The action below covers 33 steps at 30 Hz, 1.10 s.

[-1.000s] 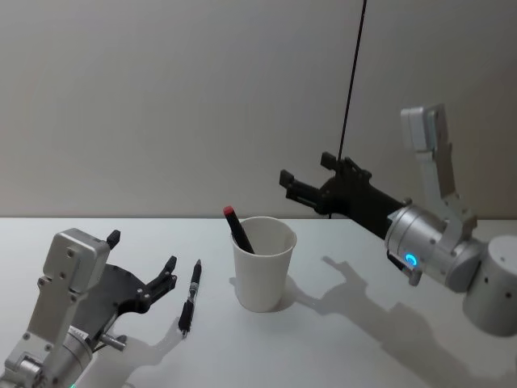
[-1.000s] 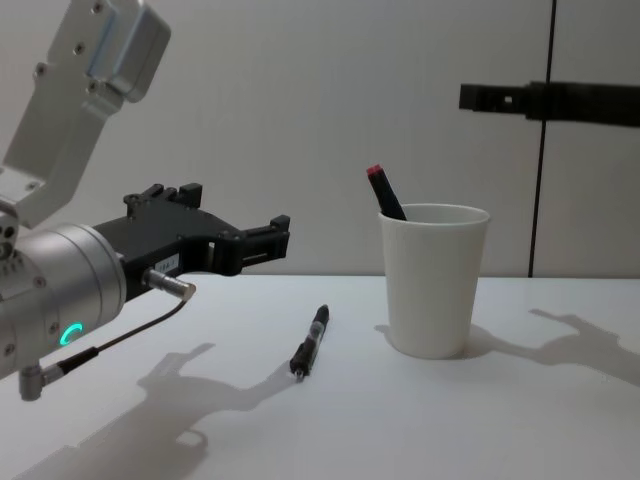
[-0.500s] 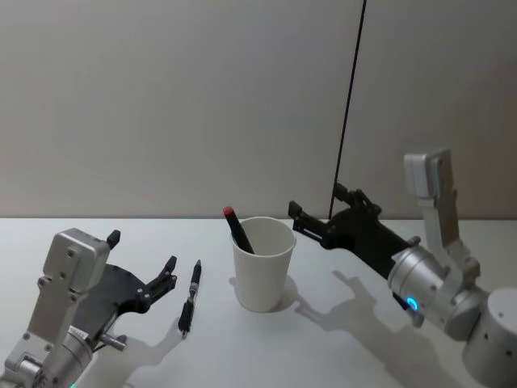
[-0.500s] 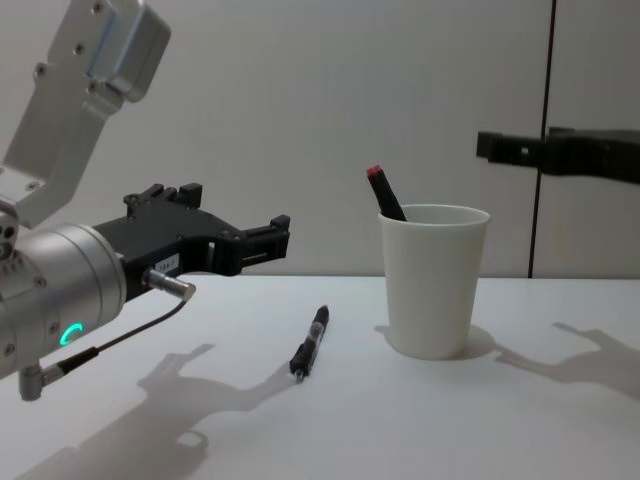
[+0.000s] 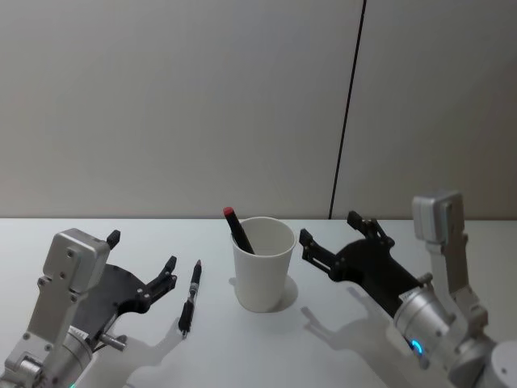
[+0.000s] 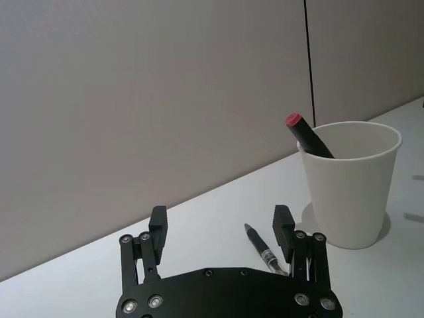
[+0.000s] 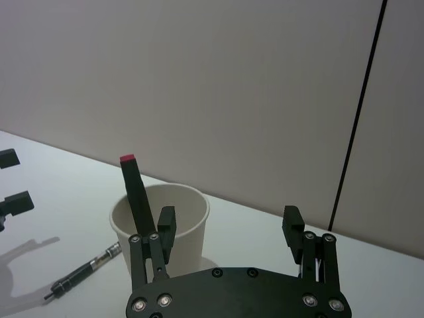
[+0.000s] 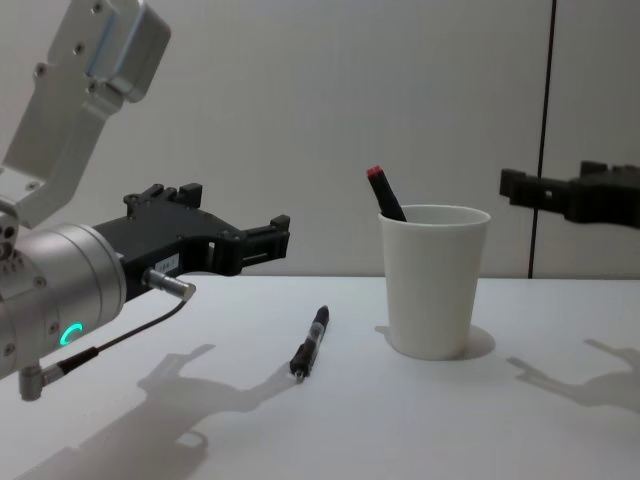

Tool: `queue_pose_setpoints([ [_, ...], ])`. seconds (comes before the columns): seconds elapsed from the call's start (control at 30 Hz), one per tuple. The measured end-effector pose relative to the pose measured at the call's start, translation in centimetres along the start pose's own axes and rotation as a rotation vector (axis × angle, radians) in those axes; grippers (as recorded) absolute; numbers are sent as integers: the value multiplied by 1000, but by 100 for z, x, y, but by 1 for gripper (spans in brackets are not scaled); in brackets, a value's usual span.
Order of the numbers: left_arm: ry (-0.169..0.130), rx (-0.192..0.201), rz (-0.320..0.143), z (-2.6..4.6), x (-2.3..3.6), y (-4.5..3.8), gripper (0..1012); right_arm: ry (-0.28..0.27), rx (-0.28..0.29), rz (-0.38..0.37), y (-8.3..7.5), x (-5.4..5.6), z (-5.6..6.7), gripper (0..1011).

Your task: Place the pen into the pen holder.

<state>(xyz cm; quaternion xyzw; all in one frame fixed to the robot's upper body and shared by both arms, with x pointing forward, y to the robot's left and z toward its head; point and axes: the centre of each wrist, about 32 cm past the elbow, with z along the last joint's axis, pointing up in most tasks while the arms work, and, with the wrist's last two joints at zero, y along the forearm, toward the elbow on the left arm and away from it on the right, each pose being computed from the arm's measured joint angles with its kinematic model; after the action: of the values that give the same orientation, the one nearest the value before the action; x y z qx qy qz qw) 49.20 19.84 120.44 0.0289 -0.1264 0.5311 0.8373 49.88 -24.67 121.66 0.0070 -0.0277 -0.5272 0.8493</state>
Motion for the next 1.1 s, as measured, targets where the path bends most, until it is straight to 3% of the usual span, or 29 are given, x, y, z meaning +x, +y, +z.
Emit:
queue_pose_setpoints([
  [0.67, 0, 0, 0, 0, 0, 0, 1002, -10, 13, -110, -429, -313, -230, 1001],
  [1.1, 0, 0, 0, 0, 0, 0, 1002, -10, 15, -120, -466, -340, -246, 1001],
])
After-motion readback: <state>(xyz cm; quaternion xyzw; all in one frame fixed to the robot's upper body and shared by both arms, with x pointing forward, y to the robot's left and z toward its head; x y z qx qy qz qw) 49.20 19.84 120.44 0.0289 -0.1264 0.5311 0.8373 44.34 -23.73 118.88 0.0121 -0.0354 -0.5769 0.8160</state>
